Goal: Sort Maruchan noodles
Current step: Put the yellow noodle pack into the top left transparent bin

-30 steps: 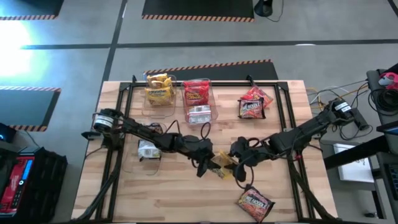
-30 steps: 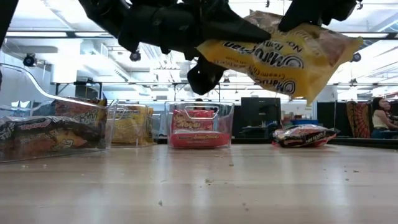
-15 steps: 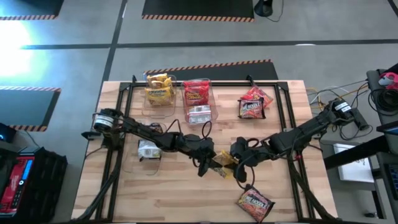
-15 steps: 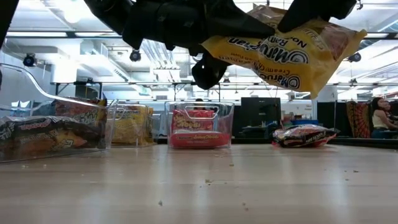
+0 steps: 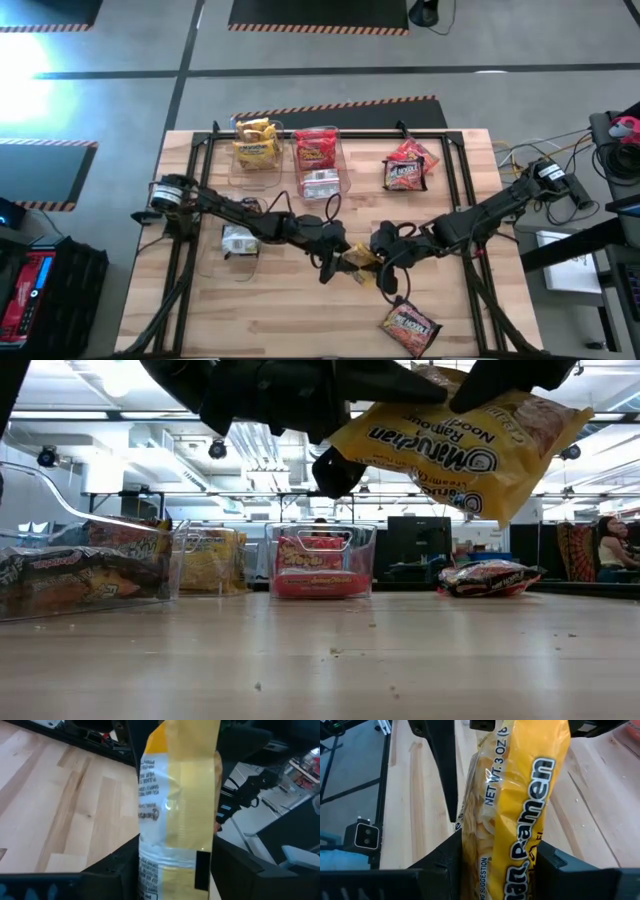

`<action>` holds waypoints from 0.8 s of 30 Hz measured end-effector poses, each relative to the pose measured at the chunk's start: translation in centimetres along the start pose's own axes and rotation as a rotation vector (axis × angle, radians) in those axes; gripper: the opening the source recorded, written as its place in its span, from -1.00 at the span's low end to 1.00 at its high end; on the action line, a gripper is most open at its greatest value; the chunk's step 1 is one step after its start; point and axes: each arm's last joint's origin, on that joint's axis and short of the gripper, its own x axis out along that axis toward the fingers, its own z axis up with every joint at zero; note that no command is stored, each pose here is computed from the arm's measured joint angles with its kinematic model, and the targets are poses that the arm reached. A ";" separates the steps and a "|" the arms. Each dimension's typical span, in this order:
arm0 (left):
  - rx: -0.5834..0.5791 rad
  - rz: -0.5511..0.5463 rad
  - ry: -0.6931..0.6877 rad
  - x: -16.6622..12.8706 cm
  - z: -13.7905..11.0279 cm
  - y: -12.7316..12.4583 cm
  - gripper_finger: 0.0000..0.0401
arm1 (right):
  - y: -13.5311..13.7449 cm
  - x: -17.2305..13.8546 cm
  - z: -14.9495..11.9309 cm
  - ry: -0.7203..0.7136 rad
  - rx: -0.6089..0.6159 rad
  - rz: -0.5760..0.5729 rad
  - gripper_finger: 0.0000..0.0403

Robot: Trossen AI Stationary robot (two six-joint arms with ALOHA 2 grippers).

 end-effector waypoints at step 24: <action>0.068 0.354 0.111 -7.0 -0.4 -1.1 -0.03 | -0.7 -1.2 0.1 -0.010 -0.070 -0.078 -0.29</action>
